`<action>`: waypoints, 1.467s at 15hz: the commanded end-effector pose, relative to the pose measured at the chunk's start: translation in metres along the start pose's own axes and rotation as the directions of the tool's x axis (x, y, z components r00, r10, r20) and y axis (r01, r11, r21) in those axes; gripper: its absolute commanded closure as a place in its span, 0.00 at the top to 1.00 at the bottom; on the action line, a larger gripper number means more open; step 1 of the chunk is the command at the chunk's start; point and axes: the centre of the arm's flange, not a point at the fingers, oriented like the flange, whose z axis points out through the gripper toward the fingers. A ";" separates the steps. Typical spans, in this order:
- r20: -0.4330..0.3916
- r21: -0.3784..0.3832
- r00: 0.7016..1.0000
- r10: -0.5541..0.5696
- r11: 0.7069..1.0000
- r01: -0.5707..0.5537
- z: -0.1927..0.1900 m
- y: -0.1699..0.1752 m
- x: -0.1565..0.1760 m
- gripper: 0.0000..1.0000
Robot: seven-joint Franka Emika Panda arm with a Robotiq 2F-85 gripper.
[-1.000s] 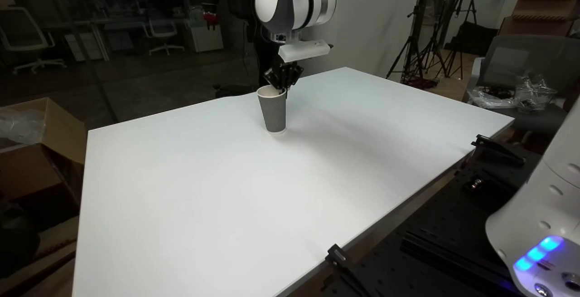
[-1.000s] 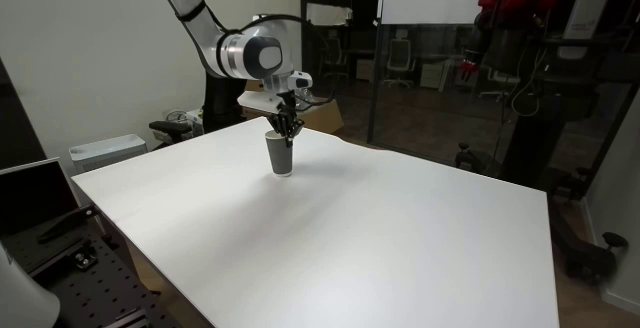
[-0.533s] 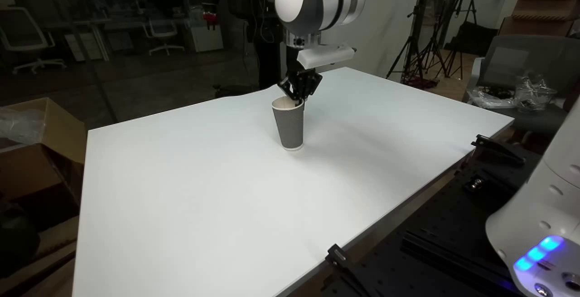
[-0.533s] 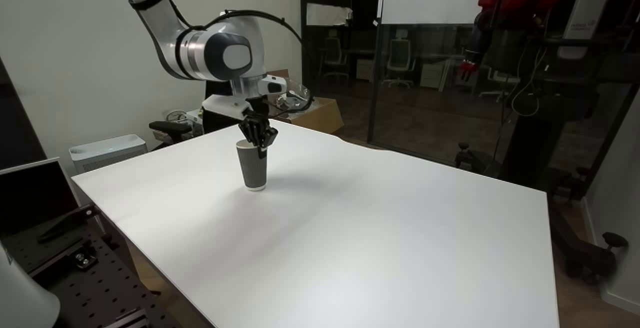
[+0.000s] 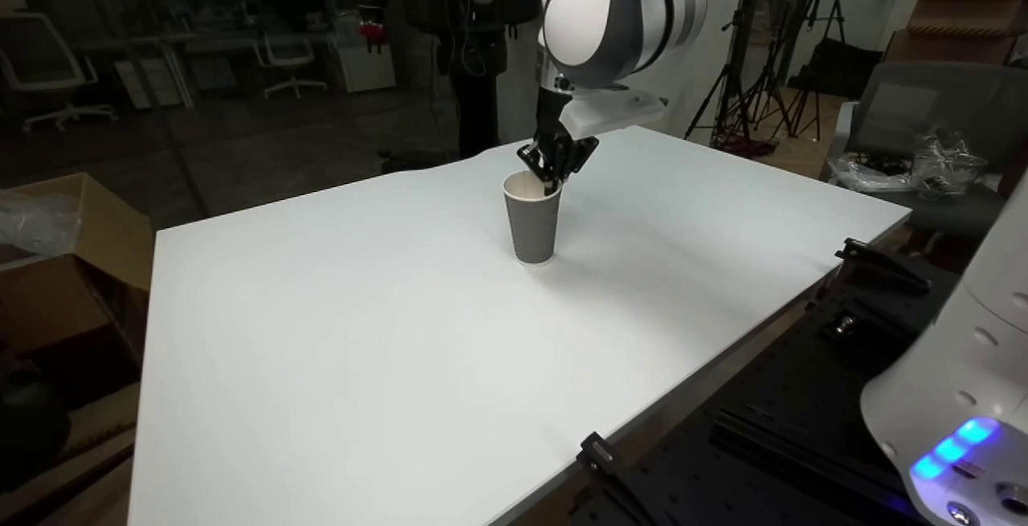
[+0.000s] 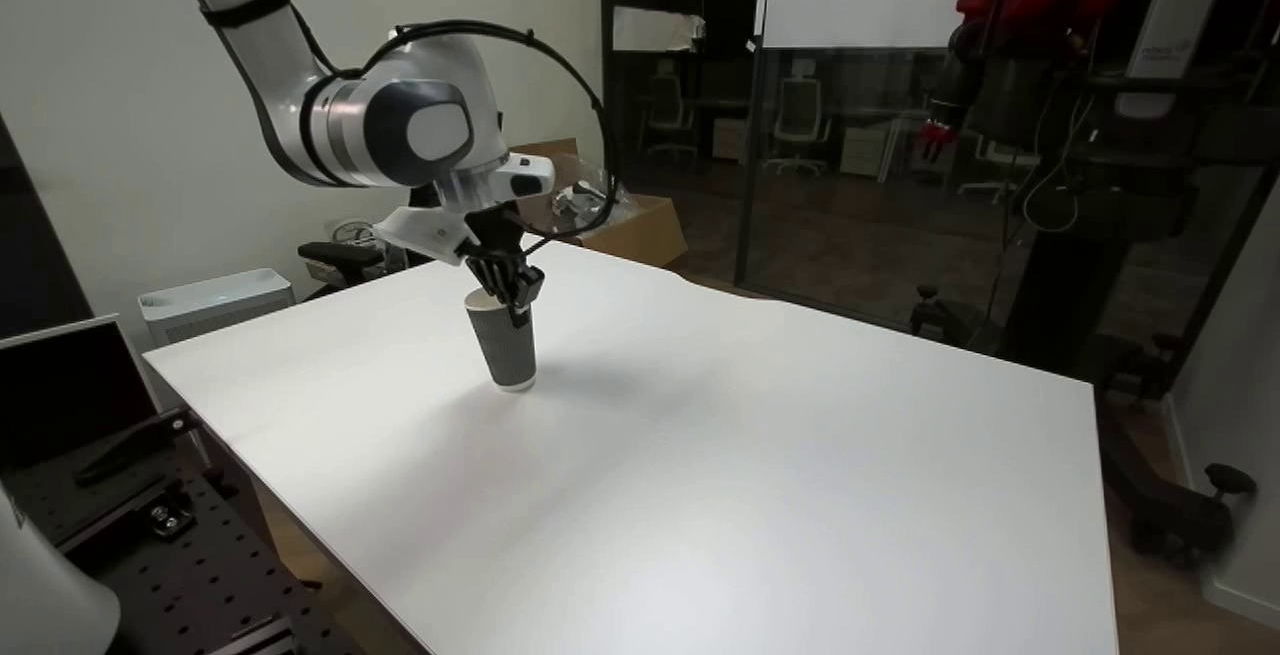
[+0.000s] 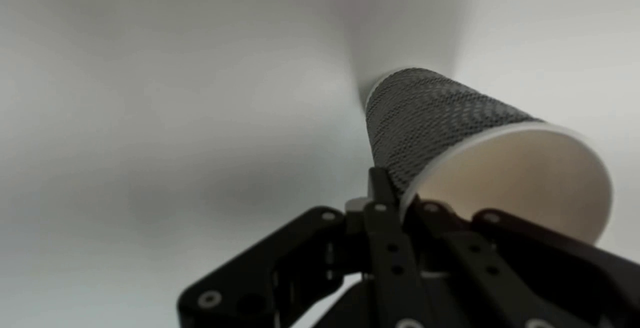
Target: Move the brown coffee cup to the center of the table
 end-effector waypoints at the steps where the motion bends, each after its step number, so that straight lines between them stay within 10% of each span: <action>1: -0.039 -0.003 0.999 0.033 0.999 -0.033 -0.005 0.001 -0.009 0.01; 7: -0.038 0.019 0.998 0.050 0.999 -0.050 -0.005 0.005 -0.010 0.01; 8: -0.037 0.022 0.998 0.056 0.998 -0.056 -0.005 0.005 -0.010 0.29; 19: -0.055 0.011 0.994 0.089 0.996 -0.089 -0.020 0.008 -0.016 0.98; 22: -0.102 -0.014 0.992 0.074 0.997 -0.076 -0.044 0.011 -0.014 1.00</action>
